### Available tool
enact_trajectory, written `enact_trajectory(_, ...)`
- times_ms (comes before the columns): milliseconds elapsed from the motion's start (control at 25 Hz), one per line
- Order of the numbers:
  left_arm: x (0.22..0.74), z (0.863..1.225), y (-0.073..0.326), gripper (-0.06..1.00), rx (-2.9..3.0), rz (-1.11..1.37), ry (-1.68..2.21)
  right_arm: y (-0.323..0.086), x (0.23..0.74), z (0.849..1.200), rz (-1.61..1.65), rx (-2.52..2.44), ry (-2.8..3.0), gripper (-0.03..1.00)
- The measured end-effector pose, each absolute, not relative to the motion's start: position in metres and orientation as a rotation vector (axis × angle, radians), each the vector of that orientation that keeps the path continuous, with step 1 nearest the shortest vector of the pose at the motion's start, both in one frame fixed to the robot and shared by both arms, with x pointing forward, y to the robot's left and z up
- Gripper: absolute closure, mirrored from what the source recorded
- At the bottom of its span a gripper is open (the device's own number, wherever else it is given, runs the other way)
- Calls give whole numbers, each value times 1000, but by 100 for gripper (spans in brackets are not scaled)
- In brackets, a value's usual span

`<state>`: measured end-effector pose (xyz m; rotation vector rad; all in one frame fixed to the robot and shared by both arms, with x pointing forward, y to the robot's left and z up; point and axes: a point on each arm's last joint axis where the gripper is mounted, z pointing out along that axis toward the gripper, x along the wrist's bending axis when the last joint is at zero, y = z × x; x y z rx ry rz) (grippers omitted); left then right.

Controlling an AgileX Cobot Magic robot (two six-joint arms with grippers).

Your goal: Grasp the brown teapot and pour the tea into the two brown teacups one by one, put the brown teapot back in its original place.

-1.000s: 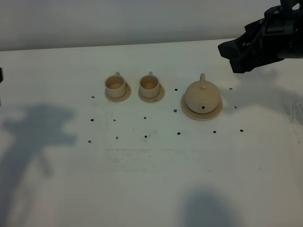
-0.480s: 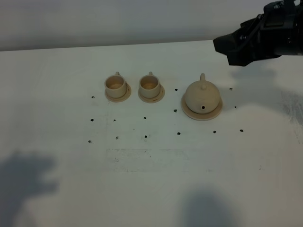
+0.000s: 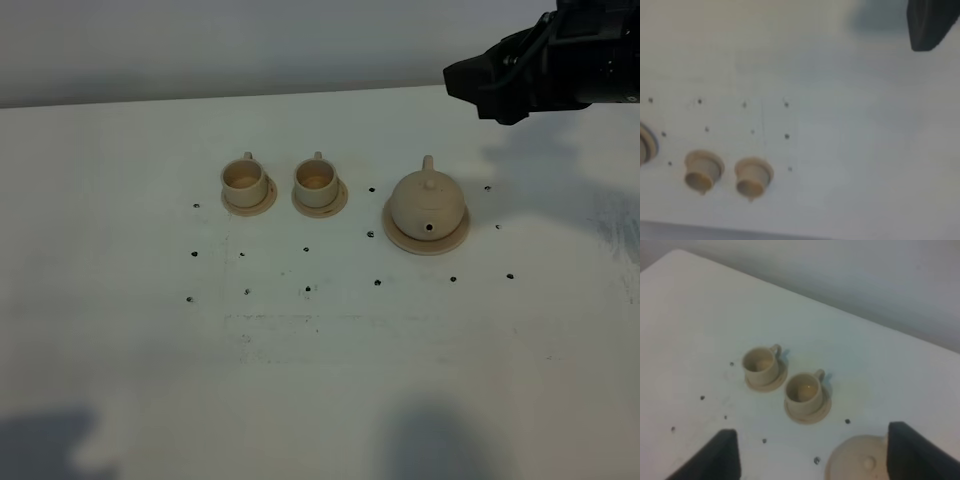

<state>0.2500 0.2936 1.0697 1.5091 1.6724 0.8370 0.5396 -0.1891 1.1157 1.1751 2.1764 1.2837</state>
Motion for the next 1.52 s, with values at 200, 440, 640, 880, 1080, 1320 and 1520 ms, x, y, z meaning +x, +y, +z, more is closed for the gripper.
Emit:
enact_trajectory(200, 240, 1051, 295, 63, 1473, 850, 1703, -186, 552, 1095, 1246, 1231, 2227, 37)
enact_trajectory(440, 235, 1038, 297, 63, 1477, 842, 1767, -182, 559, 1083, 1239, 1269, 2257, 37)
enact_trajectory(640, 233, 1033, 295, 63, 1526, 828, 1744, -172, 559, 1092, 1271, 1219, 2268, 37)
enact_trajectory(880, 233, 1032, 292, 63, 1573, 812, 1698, -166, 557, 1094, 1284, 1196, 2282, 37)
enact_trajectory(1080, 233, 1032, 292, 63, 1573, 809, 1696, -166, 557, 1094, 1268, 1185, 2287, 37)
enact_trajectory(1320, 233, 1032, 291, 63, 1573, 807, 1695, -166, 559, 1093, 1270, 1192, 2275, 37)
enact_trajectory(1520, 233, 1032, 291, 63, 1576, 807, 1693, -163, 567, 1079, 1253, 1233, 2304, 37)
